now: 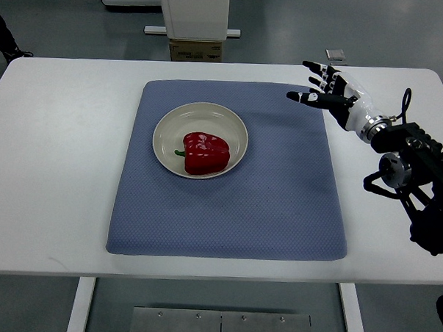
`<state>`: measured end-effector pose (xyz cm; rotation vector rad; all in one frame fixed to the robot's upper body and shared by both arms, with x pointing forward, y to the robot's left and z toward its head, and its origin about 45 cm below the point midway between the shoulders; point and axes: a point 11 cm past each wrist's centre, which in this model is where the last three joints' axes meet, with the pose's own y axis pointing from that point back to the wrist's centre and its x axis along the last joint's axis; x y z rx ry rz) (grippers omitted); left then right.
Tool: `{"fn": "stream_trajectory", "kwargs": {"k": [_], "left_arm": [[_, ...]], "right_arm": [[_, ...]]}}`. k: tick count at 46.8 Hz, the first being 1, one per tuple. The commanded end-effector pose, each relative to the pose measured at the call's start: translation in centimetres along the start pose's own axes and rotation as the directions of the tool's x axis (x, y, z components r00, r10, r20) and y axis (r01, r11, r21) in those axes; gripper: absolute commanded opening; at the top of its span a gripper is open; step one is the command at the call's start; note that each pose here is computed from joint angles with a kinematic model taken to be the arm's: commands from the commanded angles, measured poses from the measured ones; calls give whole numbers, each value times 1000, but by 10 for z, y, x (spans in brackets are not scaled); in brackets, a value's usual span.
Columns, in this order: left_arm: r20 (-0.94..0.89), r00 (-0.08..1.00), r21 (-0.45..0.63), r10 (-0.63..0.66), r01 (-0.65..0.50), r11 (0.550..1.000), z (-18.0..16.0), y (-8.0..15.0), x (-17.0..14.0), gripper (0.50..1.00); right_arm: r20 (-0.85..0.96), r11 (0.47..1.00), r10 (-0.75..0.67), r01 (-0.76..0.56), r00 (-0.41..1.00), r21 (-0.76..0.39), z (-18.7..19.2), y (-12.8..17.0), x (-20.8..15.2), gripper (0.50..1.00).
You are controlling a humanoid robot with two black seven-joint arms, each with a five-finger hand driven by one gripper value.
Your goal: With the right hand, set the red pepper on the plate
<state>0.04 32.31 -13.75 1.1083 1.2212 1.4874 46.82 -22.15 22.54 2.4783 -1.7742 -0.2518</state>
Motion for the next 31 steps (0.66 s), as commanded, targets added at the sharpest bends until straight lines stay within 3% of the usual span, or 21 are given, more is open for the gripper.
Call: {"fn": "stream_trajectory", "kwargs": {"k": [1, 9, 31], "left_arm": [[0, 1000, 0, 0, 0, 1000, 0, 0, 0, 1000], [0, 1000, 0, 0, 0, 1000, 0, 0, 0, 1000], [0, 1000, 0, 0, 0, 1000, 0, 0, 0, 1000]], "right_arm": [[57, 999, 50, -50, 997, 8, 4, 5, 13, 998], [189, 995, 86, -93, 978, 25, 15, 8, 14, 1000], [345, 988, 142, -152, 928, 3, 45, 18, 15, 1000]]}}
